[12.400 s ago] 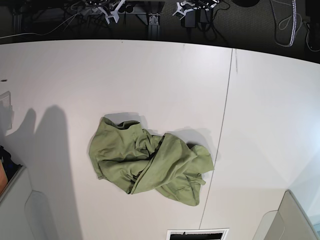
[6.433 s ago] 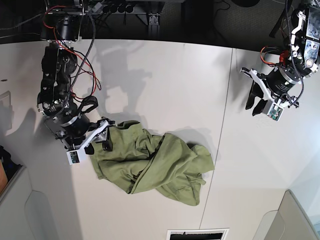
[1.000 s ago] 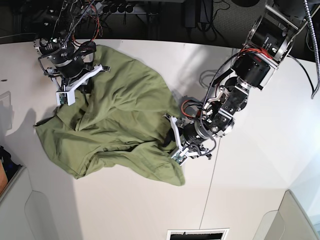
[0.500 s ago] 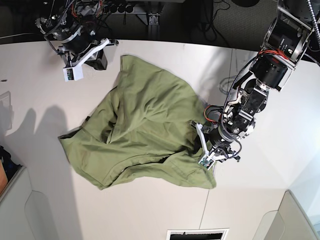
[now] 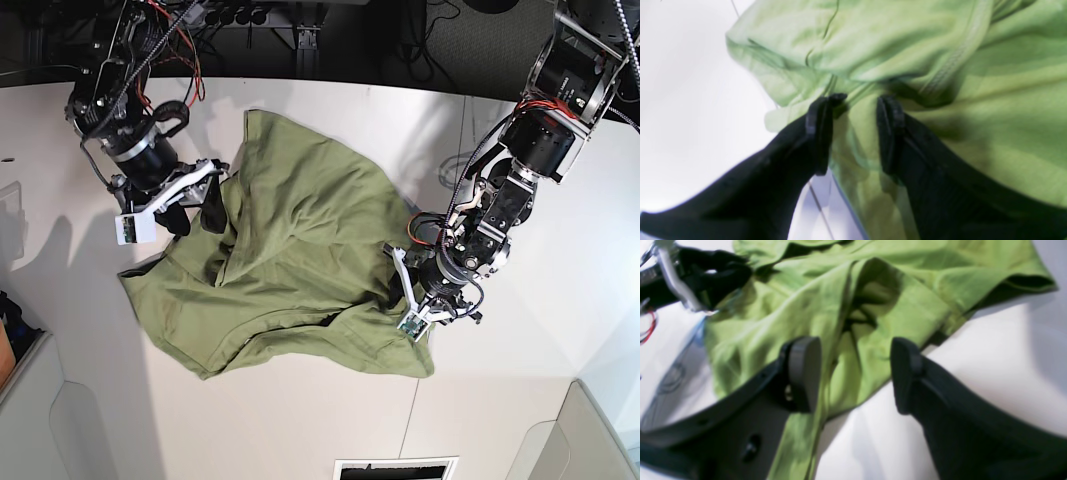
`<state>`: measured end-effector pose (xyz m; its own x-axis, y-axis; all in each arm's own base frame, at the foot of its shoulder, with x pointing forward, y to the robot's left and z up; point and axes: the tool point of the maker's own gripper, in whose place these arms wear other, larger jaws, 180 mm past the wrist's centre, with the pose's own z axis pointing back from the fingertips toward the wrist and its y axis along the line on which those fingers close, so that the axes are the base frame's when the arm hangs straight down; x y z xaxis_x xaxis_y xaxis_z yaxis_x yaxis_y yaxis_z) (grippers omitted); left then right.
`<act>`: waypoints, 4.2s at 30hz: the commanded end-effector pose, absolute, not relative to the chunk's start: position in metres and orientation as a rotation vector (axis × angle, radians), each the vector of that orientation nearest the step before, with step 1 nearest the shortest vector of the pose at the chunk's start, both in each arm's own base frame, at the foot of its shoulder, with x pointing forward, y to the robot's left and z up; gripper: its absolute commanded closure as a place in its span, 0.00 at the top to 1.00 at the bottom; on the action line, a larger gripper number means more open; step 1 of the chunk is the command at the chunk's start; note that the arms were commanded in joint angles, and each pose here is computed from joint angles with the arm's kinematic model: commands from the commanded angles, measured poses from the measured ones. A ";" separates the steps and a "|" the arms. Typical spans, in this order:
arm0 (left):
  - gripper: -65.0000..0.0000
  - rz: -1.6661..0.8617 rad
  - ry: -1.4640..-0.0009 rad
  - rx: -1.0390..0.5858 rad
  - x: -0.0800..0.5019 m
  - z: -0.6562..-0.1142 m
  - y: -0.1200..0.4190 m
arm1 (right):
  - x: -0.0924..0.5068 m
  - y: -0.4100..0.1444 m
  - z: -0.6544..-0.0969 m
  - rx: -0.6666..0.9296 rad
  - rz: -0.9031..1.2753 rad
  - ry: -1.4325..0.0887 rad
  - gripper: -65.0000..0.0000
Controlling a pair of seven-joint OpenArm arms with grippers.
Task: Layout the t-shirt on the table in an organized manner, then fold the t-shirt properly
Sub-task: 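Pull the shirt apart, right gripper outward, left gripper holding, then release and regrasp the shirt fabric with the left gripper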
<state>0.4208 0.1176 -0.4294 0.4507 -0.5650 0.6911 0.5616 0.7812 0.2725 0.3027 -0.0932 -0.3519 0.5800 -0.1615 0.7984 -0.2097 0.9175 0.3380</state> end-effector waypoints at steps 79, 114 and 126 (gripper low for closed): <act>0.40 -0.507 -1.128 -0.457 0.446 -0.270 0.070 | 0.219 -0.214 -0.273 0.262 -0.119 -1.093 0.53; 0.29 -0.778 -1.024 -0.030 0.479 -0.374 0.004 | 0.236 -0.098 -0.393 0.462 -0.036 -0.802 0.05; 0.06 -0.732 -1.092 0.240 0.524 -0.329 0.075 | 0.222 -0.118 -0.407 0.371 0.014 -0.739 0.00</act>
